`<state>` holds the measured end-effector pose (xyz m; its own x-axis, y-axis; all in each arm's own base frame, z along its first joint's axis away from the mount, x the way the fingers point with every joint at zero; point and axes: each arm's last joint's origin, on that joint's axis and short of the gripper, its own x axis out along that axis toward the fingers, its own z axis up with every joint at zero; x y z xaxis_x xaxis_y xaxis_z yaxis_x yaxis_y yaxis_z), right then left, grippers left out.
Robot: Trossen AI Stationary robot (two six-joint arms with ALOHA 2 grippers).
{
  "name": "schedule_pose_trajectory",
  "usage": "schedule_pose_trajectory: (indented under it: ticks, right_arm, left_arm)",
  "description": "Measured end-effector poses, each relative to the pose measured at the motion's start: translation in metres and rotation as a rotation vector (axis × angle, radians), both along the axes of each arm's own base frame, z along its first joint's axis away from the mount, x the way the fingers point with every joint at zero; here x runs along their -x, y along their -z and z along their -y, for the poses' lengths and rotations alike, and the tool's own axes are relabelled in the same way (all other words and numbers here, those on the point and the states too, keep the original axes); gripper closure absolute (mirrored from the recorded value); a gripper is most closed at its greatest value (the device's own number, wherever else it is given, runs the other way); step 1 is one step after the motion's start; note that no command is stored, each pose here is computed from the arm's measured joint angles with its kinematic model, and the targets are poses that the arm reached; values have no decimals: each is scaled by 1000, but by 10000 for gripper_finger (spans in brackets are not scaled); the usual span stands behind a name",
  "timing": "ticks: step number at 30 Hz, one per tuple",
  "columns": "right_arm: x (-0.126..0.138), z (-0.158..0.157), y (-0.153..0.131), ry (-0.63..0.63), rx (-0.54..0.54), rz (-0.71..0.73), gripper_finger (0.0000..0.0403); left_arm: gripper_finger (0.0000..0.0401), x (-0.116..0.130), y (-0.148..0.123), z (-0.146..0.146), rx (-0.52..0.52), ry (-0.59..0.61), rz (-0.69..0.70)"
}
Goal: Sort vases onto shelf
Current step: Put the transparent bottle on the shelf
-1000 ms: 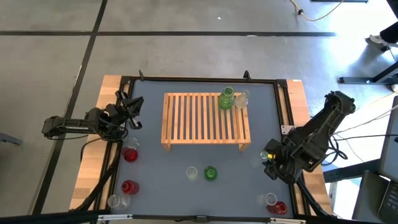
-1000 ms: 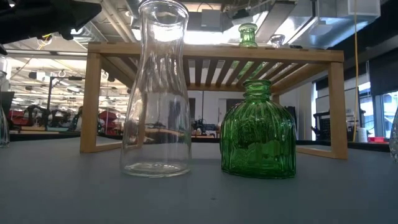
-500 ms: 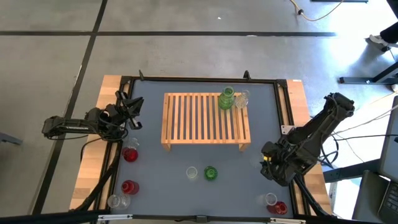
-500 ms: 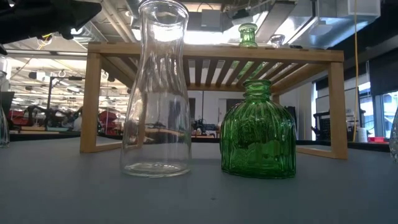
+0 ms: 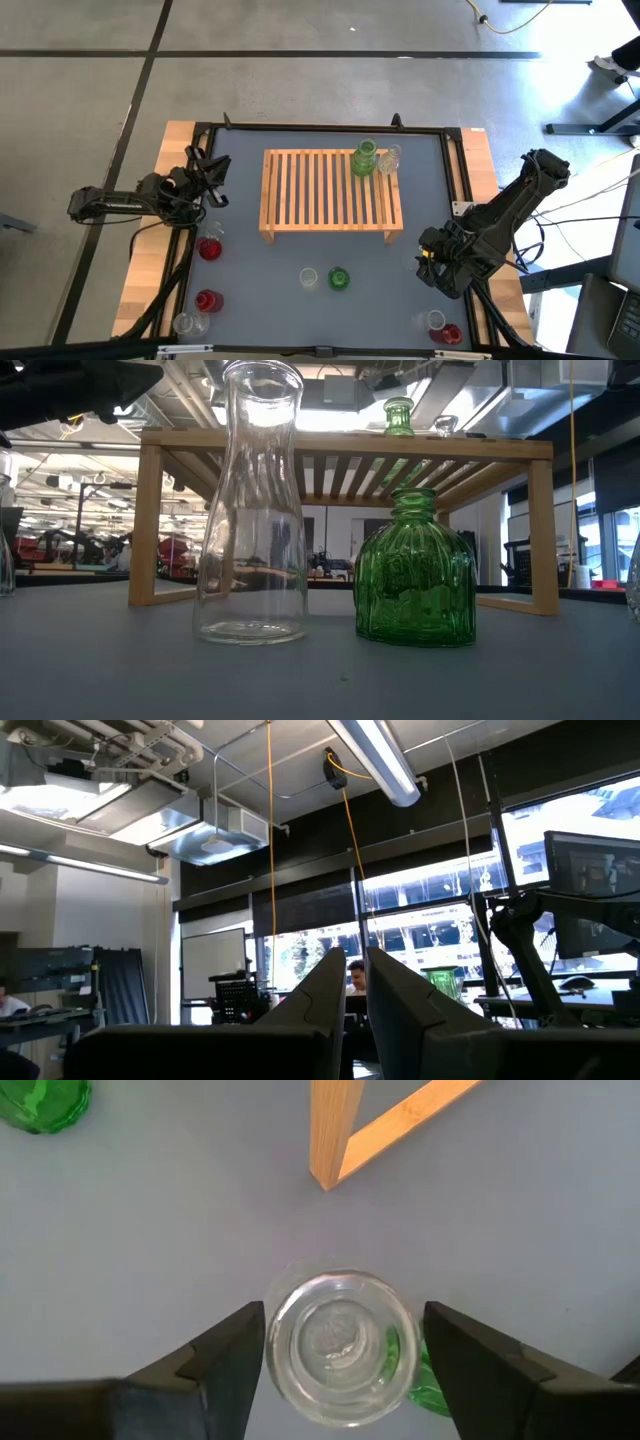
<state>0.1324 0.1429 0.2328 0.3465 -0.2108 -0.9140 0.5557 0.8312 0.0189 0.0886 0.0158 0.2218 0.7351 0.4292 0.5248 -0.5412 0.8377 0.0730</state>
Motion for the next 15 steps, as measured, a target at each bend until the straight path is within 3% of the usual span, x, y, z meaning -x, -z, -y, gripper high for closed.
schedule_pose_trajectory:
  ticks: [11,15]
  right_arm:
    - [-1,0,0,-17,23,17,279]
    - [-1,1,0,-27,34,18,288]
  left_arm:
    - [364,0,0,0,0,-1,0]
    - [364,0,0,0,0,-1,0]
